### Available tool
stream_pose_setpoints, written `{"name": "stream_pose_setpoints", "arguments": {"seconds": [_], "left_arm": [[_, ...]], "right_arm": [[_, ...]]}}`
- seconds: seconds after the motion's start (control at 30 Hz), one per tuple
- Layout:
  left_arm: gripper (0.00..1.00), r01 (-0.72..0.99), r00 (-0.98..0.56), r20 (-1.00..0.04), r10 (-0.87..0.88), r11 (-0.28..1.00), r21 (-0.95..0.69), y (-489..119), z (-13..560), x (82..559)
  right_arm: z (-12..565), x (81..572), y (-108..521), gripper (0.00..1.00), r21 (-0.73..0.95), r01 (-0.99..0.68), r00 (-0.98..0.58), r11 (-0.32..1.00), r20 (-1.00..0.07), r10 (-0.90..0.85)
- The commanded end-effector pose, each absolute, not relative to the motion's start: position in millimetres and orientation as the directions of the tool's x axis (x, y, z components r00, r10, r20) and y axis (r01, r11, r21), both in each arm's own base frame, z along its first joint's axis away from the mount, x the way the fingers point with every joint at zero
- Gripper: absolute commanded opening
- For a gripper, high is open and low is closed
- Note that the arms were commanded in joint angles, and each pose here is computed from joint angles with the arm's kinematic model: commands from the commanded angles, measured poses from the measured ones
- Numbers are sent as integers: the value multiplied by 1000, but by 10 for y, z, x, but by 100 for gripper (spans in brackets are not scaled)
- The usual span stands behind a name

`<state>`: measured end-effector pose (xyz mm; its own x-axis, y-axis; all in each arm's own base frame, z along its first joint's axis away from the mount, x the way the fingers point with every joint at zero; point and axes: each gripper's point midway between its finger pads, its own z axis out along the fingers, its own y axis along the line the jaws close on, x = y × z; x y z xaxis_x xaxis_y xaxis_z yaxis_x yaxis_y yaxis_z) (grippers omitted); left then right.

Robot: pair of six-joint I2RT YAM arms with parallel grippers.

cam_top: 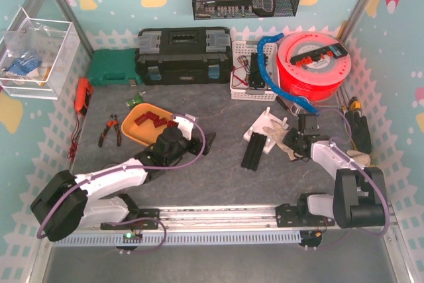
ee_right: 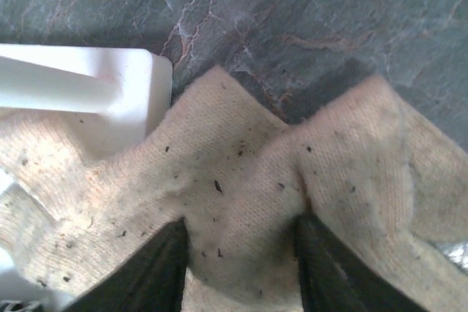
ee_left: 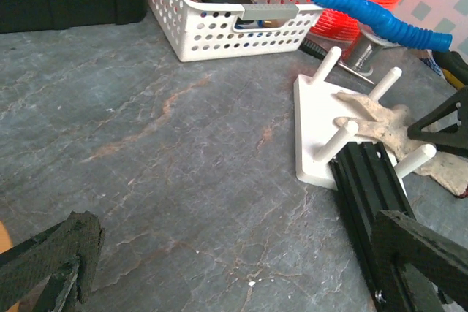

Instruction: Install the large spring

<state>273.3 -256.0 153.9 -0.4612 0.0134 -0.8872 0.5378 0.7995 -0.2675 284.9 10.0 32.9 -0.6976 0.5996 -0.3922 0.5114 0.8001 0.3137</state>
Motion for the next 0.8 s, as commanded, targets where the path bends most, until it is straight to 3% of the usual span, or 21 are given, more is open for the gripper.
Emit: {"name": "stream_pose_setpoints", "arguments": {"seconds": [0.0,0.13,0.23,0.6,0.77], "left_arm": [[99,527,-439,-898,24,817,-236,-2520,1526,2761],[99,512,-434,-901,20,828,-229,-2485,1526,2778],[99,511,-432,-902,19,829,-227,-2476,1529,2774],[99,507,-424,-905,22,834,-217,-2459,1529,2784],[99,508,-417,-909,13,832,-221,-2450,1570,2775]], "right_arm": [[308,2794,10,38,283,540,-671,792,-423,609],[325,2756,-66,21,261,568,-648,780,-442,620],[347,2698,-173,2,226,600,-621,767,-472,625],[700,2521,-772,0,101,777,-423,621,-647,634],[703,2268,-1020,0,75,889,-297,451,-656,694]]}}
